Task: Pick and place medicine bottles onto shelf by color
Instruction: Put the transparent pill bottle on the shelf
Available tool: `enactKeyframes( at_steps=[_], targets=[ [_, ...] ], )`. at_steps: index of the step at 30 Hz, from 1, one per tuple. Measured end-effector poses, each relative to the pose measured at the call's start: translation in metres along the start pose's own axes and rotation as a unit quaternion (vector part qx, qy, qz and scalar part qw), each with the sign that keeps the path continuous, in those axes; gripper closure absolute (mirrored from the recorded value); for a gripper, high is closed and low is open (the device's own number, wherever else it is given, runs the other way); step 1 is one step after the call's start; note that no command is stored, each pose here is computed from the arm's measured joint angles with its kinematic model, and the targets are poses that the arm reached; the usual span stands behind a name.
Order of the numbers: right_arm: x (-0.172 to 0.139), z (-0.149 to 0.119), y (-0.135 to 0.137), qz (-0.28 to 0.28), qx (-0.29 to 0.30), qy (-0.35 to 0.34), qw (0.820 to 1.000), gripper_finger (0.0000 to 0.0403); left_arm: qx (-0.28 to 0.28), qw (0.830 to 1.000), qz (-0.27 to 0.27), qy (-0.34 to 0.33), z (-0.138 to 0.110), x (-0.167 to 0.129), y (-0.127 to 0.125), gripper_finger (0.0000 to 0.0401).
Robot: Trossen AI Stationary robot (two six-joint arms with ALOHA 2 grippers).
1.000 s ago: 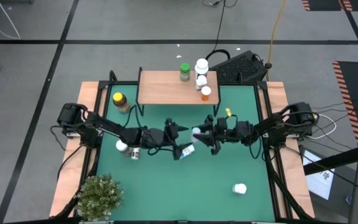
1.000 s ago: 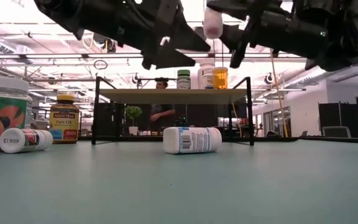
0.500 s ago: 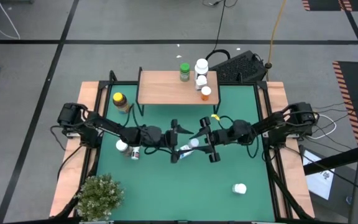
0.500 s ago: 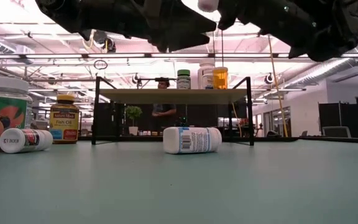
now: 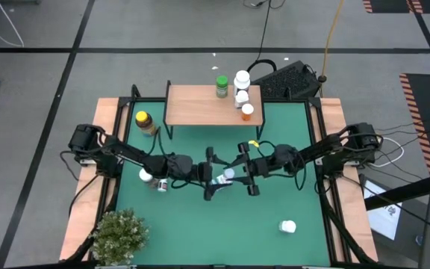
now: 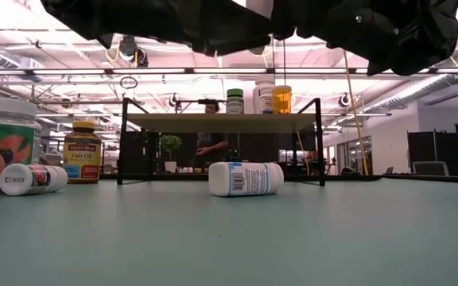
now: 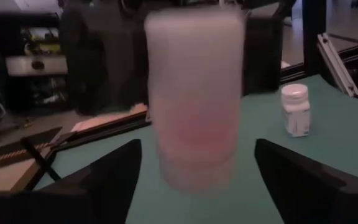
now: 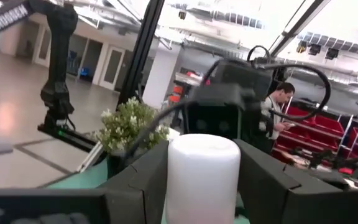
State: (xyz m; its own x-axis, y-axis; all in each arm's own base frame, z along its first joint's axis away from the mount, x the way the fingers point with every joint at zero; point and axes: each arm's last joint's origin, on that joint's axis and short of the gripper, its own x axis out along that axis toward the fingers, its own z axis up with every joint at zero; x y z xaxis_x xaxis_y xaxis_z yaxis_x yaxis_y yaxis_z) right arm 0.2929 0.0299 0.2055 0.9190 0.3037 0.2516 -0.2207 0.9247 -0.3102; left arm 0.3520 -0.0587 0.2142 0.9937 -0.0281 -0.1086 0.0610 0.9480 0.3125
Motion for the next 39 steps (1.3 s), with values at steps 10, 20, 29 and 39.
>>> enactKeyframes(
  at_steps=[10,20,29,39],
  targets=[
    [0.0,-0.004,0.001,0.008,-0.031,0.023,0.999,0.0245,0.002,1.0,0.001,-0.018,0.004,0.0,-0.002,0.0209],
    [-0.001,-0.007,0.001,0.0,0.049,0.035,0.998,0.0233,0.064,0.997,0.025,0.038,-0.003,-0.001,-0.002,0.0257],
    [-0.006,-0.002,-0.012,-0.063,0.212,0.077,0.972,0.0166,0.186,0.96,0.121,0.17,-0.02,-0.005,0.002,0.0257],
    [-0.029,0.013,-0.008,-0.071,0.372,0.218,0.9,0.0129,0.323,0.899,0.086,0.283,-0.039,-0.011,0.0,0.0252]
  ],
)
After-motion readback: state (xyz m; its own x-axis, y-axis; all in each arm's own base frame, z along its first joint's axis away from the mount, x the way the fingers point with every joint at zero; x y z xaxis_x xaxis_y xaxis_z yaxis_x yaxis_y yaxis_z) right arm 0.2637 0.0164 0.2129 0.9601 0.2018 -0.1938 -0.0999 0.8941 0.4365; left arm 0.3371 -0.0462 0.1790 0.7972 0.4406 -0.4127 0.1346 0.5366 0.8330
